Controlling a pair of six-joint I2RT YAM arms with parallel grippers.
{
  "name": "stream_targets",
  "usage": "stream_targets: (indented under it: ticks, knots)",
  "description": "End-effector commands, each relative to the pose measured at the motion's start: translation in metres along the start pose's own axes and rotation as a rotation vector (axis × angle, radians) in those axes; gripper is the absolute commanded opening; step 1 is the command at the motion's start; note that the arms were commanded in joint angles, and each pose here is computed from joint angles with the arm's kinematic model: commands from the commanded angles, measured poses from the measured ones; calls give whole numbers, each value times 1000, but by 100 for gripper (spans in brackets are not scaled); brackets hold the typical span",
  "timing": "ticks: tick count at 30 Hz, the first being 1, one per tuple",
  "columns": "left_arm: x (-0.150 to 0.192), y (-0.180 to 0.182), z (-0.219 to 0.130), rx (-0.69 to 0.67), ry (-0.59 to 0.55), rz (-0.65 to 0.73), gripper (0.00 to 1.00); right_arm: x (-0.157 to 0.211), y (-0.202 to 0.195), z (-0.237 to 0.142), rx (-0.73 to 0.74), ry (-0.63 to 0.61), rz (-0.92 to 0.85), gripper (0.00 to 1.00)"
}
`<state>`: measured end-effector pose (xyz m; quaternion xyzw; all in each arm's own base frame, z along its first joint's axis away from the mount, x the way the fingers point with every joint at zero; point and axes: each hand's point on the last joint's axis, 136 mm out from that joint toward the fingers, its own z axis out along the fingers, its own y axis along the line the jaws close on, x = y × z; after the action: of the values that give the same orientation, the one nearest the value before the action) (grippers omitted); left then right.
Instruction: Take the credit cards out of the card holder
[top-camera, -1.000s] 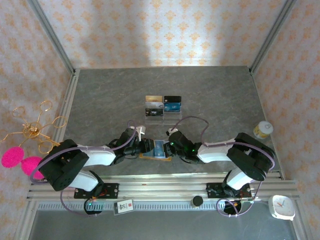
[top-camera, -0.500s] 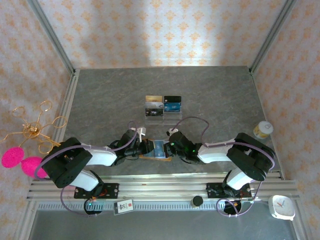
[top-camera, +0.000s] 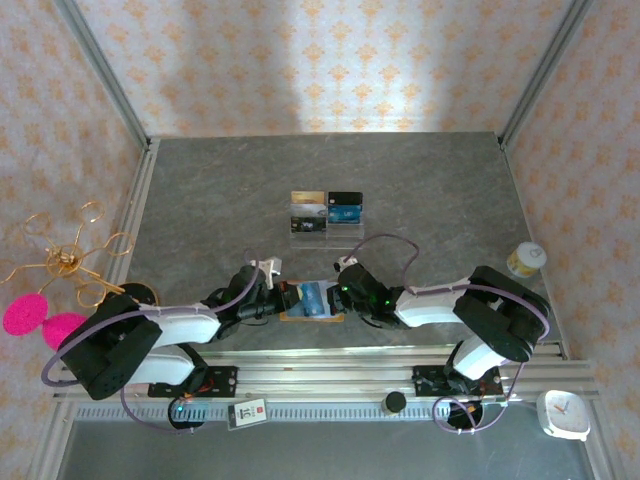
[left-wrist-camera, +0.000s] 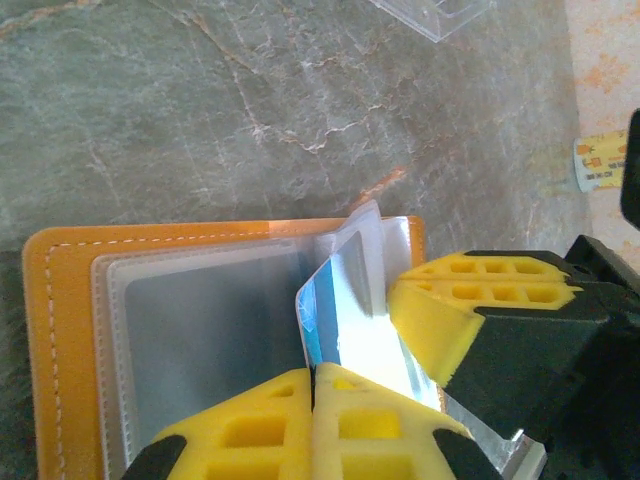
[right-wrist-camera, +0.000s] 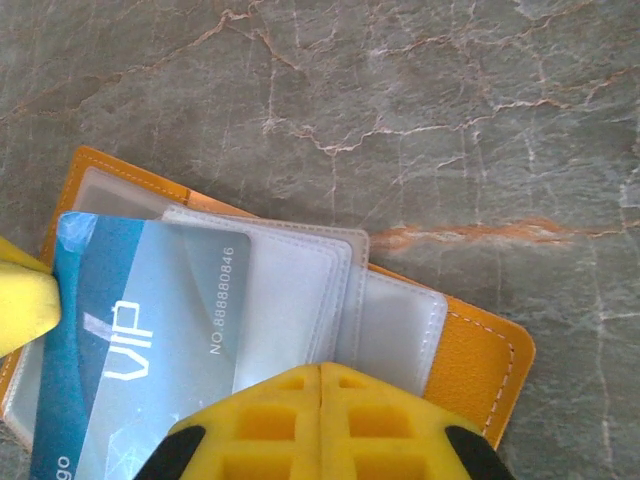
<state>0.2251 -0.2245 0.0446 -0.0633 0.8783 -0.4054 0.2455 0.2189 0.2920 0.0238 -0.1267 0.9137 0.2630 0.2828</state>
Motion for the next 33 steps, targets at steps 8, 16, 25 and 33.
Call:
stream_targets:
  ticks: [8,16,25,33]
  knots:
    - [10,-17,6,108,46,-3,11,34,-31,1,113,100,2,3]
    - [12,-16,8,104,45,-14,25,34,-31,1,109,98,4,3]
    - [11,-16,9,128,33,-38,0,35,-32,2,110,96,18,3]
    - [-4,3,-22,6,-61,17,0,34,-43,2,176,83,43,3]
